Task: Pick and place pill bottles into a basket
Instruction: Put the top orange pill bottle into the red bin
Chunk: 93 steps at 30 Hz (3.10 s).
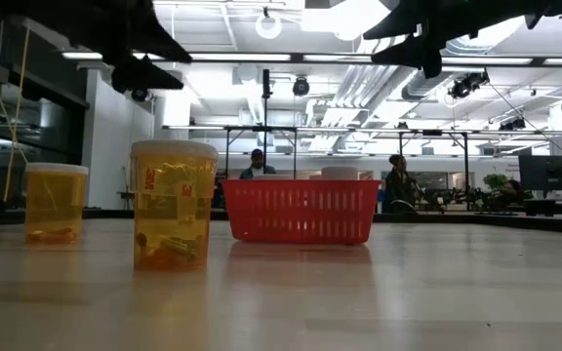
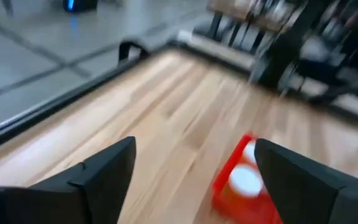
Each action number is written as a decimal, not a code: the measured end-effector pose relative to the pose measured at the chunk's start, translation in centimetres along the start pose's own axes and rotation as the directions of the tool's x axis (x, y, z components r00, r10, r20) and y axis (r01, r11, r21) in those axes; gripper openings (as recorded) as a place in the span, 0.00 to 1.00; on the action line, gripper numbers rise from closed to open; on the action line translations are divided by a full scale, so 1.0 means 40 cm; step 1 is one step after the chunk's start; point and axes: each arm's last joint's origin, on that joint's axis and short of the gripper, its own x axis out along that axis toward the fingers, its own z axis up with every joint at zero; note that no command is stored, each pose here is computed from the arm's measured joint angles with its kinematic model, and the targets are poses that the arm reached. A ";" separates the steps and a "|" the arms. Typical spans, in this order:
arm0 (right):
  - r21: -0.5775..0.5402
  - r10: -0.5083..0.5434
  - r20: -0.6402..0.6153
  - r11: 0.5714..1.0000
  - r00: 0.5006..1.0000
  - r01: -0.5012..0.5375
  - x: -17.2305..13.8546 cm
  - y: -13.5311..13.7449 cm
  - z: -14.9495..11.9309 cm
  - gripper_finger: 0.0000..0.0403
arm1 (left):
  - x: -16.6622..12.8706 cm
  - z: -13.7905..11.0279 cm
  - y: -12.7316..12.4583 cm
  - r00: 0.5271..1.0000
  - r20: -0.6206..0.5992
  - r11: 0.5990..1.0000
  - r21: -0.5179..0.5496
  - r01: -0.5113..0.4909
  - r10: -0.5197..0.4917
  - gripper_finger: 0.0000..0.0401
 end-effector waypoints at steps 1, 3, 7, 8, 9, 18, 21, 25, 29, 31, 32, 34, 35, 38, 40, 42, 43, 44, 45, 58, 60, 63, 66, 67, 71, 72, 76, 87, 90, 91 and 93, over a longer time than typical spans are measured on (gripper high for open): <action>-0.001 -0.005 -0.001 1.000 1.000 0.005 0.000 -0.001 -0.001 0.64 | 0.008 0.007 -0.001 0.999 -0.046 1.000 0.017 -0.020 0.020 0.93; -0.003 -0.013 -0.012 1.000 1.000 0.013 0.000 -0.002 -0.003 0.64 | 0.025 0.024 0.002 0.986 -0.155 0.998 0.038 -0.054 0.059 0.94; -0.008 -0.039 -0.024 0.999 0.999 0.039 0.000 -0.004 -0.007 0.64 | 0.066 0.064 0.024 0.940 -0.327 0.995 0.048 -0.090 0.101 0.92; -0.009 -0.041 -0.025 0.999 0.999 0.040 0.000 -0.004 -0.007 0.64 | 0.080 0.074 0.032 0.930 -0.355 0.995 0.053 -0.082 0.096 0.91; -0.009 -0.041 -0.025 0.999 0.999 0.041 0.000 -0.004 -0.008 0.64 | 0.093 0.086 0.040 0.926 -0.368 0.995 0.060 -0.073 0.090 0.90; -0.015 -0.047 -0.049 0.999 0.998 0.046 0.000 -0.006 -0.013 0.64 | 0.192 0.104 0.119 0.876 -0.481 0.979 0.191 0.067 0.033 0.85; -0.019 -0.051 -0.063 0.999 0.997 0.050 0.000 -0.007 -0.016 0.64 | 0.201 0.090 0.147 0.845 -0.533 0.969 0.229 0.091 0.047 0.86; -0.023 -0.056 -0.079 0.998 0.995 0.054 -0.001 -0.008 -0.020 0.64 | 0.204 0.078 0.173 0.811 -0.580 0.952 0.285 0.116 0.074 0.87; -0.024 -0.056 -0.081 0.998 0.995 0.054 -0.001 -0.008 -0.020 0.64 | 0.211 0.060 0.191 0.770 -0.634 0.944 0.291 0.154 0.070 0.88; -0.024 -0.056 -0.081 0.998 0.995 0.054 -0.001 -0.008 -0.020 0.64 | 0.218 0.048 0.198 0.742 -0.666 0.948 0.279 0.155 0.075 0.88; -0.024 -0.056 -0.081 0.998 0.995 0.054 -0.001 -0.008 -0.020 0.64 | 0.223 0.040 0.199 0.729 -0.681 0.948 0.275 0.158 0.076 0.89; -0.024 -0.056 -0.081 0.998 0.995 0.054 -0.001 -0.008 -0.020 0.64 | 0.235 0.026 0.203 0.702 -0.708 0.948 0.269 0.168 0.076 0.91; -0.024 -0.056 -0.081 0.998 0.995 0.055 -0.001 -0.008 -0.020 0.64 | 0.239 0.019 0.205 0.690 -0.720 0.946 0.272 0.179 0.077 0.93; -0.024 -0.066 -0.078 0.998 0.995 0.064 -0.001 -0.009 -0.020 0.64 | 0.251 0.010 0.209 0.679 -0.730 0.941 0.280 0.188 0.081 0.98; -0.025 -0.075 -0.075 0.997 0.994 0.073 -0.001 -0.009 -0.020 0.64 | 0.252 0.007 0.212 0.670 -0.734 0.934 0.309 0.178 0.115 0.98; -0.026 -0.082 -0.073 0.996 0.994 0.080 -0.001 -0.010 -0.020 0.64 | 0.253 0.009 0.213 0.674 -0.726 0.924 0.339 0.177 0.138 0.97; -0.026 -0.088 -0.073 0.996 0.993 0.086 -0.001 -0.010 -0.020 0.64 | 0.253 0.009 0.214 0.675 -0.723 0.919 0.351 0.178 0.145 0.97; -0.028 -0.097 -0.071 0.995 0.993 0.095 -0.001 -0.011 -0.020 0.64 | 0.254 0.010 0.214 0.675 -0.722 0.915 0.362 0.181 0.152 0.97; -0.029 -0.102 -0.072 0.995 0.992 0.100 -0.001 -0.012 -0.020 0.64 | 0.255 0.011 0.214 0.681 -0.716 0.911 0.370 0.184 0.153 0.97; -0.039 -0.105 -0.073 0.994 0.992 0.103 -0.001 -0.012 -0.021 0.64 | 0.269 0.027 0.218 0.734 -0.646 0.891 0.436 0.128 0.210 0.99; -0.038 -0.106 -0.073 0.994 0.992 0.103 -0.001 -0.012 -0.021 0.64 | 0.270 0.026 0.218 0.735 -0.646 0.893 0.430 0.131 0.204 0.99; -0.038 -0.105 -0.074 0.994 0.992 0.103 -0.001 -0.012 -0.021 0.64 | 0.279 0.021 0.220 0.735 -0.649 0.896 0.424 0.134 0.197 0.99; -0.038 -0.106 -0.075 0.994 0.992 0.103 -0.001 -0.012 -0.021 0.64 | 0.291 0.007 0.223 0.719 -0.670 0.901 0.408 0.150 0.184 0.98; -0.038 -0.106 -0.076 0.994 0.991 0.103 -0.001 -0.012 -0.022 0.64 | 0.295 0.002 0.224 0.710 -0.679 0.901 0.405 0.153 0.185 0.99; -0.027 -0.107 -0.080 0.994 0.991 0.106 -0.001 -0.013 -0.023 0.64 | 0.311 -0.011 0.229 0.703 -0.686 0.903 0.402 0.154 0.186 0.99; -0.028 -0.107 -0.080 0.994 0.991 0.106 -0.001 -0.013 -0.023 0.64 | 0.313 -0.014 0.230 0.698 -0.691 0.902 0.401 0.156 0.186 0.99; -0.028 -0.108 -0.081 0.994 0.991 0.106 -0.001 -0.013 -0.023 0.64 | 0.324 -0.032 0.234 0.670 -0.718 0.904 0.393 0.169 0.187 0.99; -0.031 -0.117 -0.088 0.993 0.989 0.115 -0.002 -0.014 -0.025 0.64 | 0.361 -0.062 0.244 0.660 -0.730 0.906 0.382 0.179 0.177 0.98; -0.029 -0.121 -0.099 0.993 0.988 0.118 -0.002 -0.015 -0.028 0.64 | 0.361 -0.063 0.245 0.660 -0.730 0.897 0.396 0.195 0.179 0.96; -0.029 -0.121 -0.099 0.993 0.988 0.118 -0.002 -0.015 -0.028 0.64 | 0.361 -0.062 0.245 0.660 -0.729 0.896 0.398 0.197 0.179 0.95; -0.029 -0.121 -0.100 0.993 0.988 0.119 -0.002 -0.015 -0.028 0.64 | 0.361 -0.062 0.245 0.660 -0.729 0.896 0.398 0.197 0.179 0.94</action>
